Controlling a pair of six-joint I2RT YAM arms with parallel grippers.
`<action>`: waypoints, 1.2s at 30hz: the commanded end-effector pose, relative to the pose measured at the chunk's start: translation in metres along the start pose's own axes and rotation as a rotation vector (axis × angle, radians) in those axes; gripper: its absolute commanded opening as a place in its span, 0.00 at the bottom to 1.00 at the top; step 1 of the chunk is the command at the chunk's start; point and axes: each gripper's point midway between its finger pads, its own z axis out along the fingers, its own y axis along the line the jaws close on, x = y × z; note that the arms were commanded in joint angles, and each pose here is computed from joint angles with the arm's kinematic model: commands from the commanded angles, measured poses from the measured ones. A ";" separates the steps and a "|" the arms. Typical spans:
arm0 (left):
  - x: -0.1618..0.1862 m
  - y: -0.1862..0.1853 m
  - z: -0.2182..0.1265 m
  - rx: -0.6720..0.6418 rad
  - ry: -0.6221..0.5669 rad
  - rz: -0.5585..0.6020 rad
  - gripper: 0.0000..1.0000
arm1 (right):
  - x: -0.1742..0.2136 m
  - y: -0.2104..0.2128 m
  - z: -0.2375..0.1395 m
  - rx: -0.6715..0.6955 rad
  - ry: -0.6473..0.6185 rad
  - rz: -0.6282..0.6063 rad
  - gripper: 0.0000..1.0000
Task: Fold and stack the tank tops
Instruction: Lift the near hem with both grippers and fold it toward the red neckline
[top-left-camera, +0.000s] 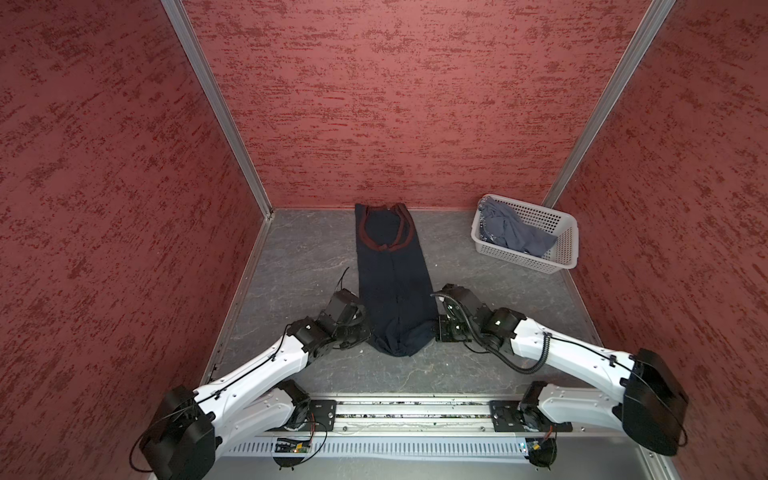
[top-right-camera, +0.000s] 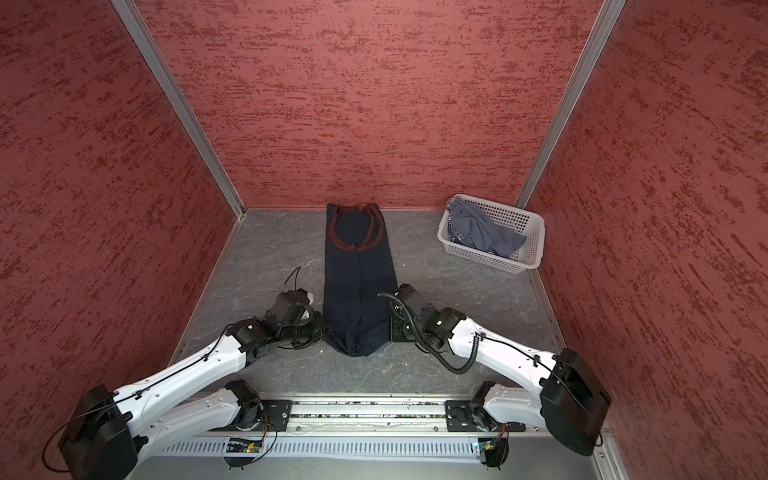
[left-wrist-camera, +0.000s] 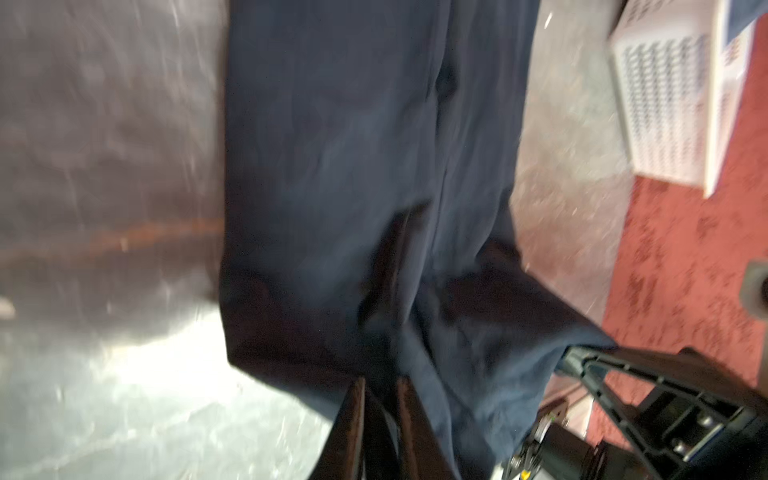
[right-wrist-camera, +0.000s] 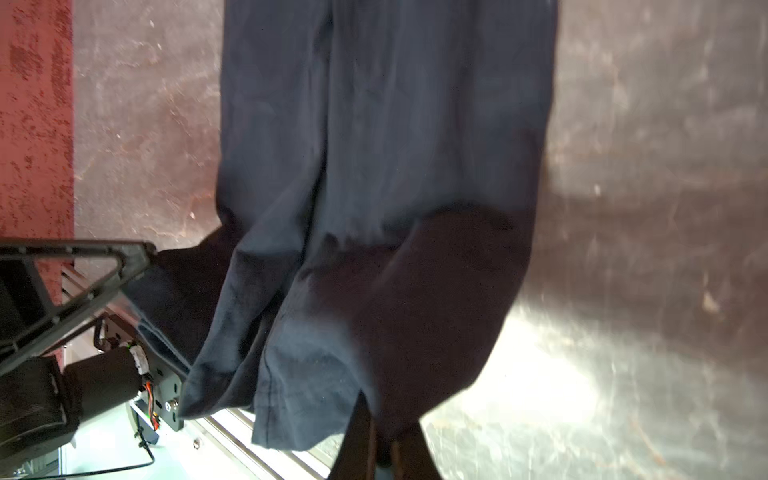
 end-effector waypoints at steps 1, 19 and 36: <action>-0.038 -0.018 0.005 0.071 -0.086 0.057 0.17 | -0.048 0.016 0.003 -0.033 -0.117 -0.067 0.05; -0.021 -0.010 0.005 -0.095 0.023 0.217 0.49 | -0.117 -0.005 0.047 -0.010 -0.113 -0.054 0.07; 0.105 -0.019 0.031 -0.212 0.130 0.972 0.77 | -0.110 -0.015 0.051 0.007 -0.102 -0.039 0.07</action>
